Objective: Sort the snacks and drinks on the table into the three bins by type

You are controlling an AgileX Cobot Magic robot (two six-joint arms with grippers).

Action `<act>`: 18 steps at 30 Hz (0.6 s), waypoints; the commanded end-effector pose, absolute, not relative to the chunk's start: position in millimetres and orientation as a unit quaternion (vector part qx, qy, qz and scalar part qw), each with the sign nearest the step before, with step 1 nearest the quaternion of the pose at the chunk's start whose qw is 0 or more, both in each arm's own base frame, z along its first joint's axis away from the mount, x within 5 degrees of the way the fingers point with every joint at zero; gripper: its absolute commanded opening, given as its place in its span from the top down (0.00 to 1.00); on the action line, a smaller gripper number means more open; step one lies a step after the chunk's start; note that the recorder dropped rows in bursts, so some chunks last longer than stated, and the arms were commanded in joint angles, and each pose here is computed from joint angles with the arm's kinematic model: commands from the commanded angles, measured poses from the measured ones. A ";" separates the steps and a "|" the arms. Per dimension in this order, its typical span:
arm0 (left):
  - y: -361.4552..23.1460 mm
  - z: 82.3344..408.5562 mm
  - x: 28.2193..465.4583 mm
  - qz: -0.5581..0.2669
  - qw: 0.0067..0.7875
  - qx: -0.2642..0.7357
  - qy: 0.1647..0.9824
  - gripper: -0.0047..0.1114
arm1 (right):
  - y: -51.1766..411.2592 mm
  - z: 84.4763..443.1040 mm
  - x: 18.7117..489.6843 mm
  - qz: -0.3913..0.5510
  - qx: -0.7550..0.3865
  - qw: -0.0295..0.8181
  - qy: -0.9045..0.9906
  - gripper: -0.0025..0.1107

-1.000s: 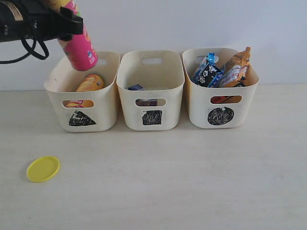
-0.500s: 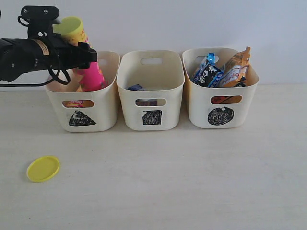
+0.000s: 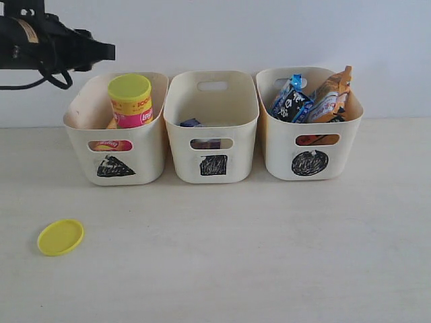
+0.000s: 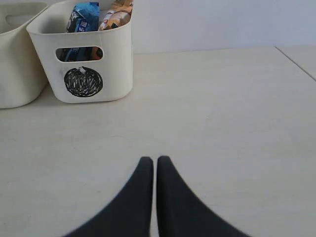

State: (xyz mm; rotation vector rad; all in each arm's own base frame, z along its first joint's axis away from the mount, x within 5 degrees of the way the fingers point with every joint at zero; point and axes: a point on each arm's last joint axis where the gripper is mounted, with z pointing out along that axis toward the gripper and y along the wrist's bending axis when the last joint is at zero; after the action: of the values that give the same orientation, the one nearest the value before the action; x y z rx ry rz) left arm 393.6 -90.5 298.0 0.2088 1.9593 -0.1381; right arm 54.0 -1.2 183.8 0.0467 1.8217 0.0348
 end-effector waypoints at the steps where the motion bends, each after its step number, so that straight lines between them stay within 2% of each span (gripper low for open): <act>1: -82.6 321.2 377.2 -0.047 0.541 0.073 0.837 0.93 | -1.1 183.5 53.8 0.016 0.020 0.617 0.787 0.98; 9: -72.6 331.9 342.6 -0.035 0.527 0.068 0.847 0.92 | -1.1 183.5 53.8 0.016 0.020 0.617 0.787 0.98; 18: -58.9 334.4 262.9 -0.086 0.584 0.047 0.806 0.92 | -1.1 183.5 53.8 0.016 0.020 0.617 0.787 0.98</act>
State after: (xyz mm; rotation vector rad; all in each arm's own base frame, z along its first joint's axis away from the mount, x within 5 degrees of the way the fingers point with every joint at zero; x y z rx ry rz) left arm 277.3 -62.2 328.9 0.1362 1.9184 -0.1735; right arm 53.9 -1.2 183.9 0.0483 1.8200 0.0362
